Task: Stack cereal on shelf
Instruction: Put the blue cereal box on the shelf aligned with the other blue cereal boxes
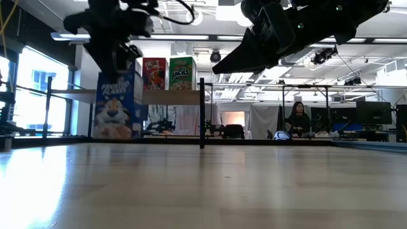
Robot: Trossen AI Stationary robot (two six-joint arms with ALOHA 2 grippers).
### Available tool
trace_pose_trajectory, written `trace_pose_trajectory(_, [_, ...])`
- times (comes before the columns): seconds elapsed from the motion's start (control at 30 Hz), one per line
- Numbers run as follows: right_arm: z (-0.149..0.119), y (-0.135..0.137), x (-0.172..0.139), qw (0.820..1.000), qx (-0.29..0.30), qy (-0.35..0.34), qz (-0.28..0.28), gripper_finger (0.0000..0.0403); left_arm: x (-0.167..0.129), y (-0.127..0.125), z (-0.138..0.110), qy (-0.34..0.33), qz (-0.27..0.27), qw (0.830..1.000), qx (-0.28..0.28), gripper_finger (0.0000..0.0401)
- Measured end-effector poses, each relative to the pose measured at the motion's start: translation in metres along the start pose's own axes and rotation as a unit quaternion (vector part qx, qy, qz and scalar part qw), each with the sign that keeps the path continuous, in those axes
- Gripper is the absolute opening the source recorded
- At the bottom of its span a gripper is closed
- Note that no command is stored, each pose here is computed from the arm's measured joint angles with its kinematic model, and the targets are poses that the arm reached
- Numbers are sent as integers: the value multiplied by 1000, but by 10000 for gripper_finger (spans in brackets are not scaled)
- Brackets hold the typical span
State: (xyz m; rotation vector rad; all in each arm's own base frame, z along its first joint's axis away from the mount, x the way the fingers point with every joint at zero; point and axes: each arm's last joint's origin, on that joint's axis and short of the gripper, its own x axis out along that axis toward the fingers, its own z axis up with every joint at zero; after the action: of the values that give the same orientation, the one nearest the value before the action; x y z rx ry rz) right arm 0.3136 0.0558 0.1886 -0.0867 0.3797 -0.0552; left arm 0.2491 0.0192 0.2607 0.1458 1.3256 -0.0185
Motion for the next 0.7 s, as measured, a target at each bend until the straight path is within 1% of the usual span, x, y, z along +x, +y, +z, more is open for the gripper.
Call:
trace_pose_trajectory(0.13, [0, 2, 0, 1000, -1, -1, 2, 0, -33, 6, -13, 12, 6, 1000, -2, 138])
trace_pose_trajectory(0.3, [0, 2, 0, 1000, -1, -1, 2, 0, -86, 16, -28, 20, 38, 999, -3, 136])
trace_pose_trajectory(0.43, [0, 2, 0, 1000, -1, -2, 3, 0, -120, 31, -37, 14, 93, 995, -17, 136])
trace_pose_trajectory(0.57, [0, 2, 0, 1000, -1, -2, 4, 0, -133, 53, -44, 9, 127, 992, -23, 136])
trace_pose_trajectory(0.7, [0, 2, 0, 1000, 2, -2, 5, 0, -132, 77, -52, 31, 148, 988, -29, 136])
